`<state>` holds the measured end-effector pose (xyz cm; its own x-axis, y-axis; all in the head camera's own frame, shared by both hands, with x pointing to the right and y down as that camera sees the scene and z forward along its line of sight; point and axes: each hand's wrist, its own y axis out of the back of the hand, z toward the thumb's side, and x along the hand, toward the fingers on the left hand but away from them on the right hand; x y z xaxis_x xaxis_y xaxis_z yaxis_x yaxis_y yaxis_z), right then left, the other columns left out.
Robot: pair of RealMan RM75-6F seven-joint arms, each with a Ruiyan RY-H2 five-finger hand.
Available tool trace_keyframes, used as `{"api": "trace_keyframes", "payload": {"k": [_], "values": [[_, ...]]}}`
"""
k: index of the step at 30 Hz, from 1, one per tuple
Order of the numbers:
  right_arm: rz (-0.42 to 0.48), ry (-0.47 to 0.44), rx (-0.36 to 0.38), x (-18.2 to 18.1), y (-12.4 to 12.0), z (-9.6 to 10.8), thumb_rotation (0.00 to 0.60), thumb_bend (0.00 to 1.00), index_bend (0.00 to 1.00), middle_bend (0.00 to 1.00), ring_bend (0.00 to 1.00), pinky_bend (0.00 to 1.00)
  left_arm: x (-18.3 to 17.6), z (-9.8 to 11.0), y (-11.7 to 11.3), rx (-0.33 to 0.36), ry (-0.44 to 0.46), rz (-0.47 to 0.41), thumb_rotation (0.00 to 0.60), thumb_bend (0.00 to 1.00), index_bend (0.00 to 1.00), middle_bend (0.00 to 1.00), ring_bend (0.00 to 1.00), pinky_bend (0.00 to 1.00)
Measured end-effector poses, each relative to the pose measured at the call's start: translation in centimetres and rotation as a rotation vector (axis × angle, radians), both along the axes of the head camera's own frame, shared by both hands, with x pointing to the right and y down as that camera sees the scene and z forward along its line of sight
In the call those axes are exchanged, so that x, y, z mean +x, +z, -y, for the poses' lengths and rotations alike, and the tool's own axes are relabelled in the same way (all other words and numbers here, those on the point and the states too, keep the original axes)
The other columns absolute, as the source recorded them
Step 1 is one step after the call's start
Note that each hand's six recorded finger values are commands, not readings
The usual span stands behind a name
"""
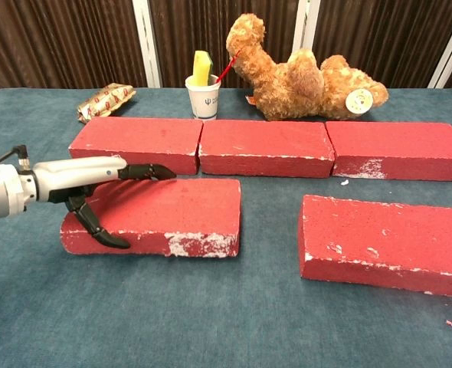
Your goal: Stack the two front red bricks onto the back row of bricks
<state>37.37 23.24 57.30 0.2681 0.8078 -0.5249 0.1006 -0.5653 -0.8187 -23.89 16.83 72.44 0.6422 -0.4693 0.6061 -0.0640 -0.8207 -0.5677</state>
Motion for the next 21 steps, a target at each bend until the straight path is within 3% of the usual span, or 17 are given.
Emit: {"api": "trace_keyframes", "payload": {"k": [5,12,21], "values": [[-0.002,0.004,-0.002,0.1,0.0,0.1,0.6,0.07,0.0,0.0,0.0,0.0,-0.1,1.5,-1.6,0.062,-0.008,-0.027,0.6,0.25,0.0,0.23,0.55,0.75],[-0.014,0.01,-0.006,0.3,0.2,0.2,0.6,0.07,0.0,0.0,0.0,0.0,1.0,6.4,-4.1,0.182,-0.02,-0.047,0.6,0.25,0.0,0.25,0.57,0.77],[-0.024,0.033,0.009,0.6,0.2,0.7,0.6,0.07,0.0,0.0,0.0,0.0,2.7,12.8,-3.1,0.186,-0.037,0.004,0.6,0.25,0.0,0.24,0.56,0.74]]}}
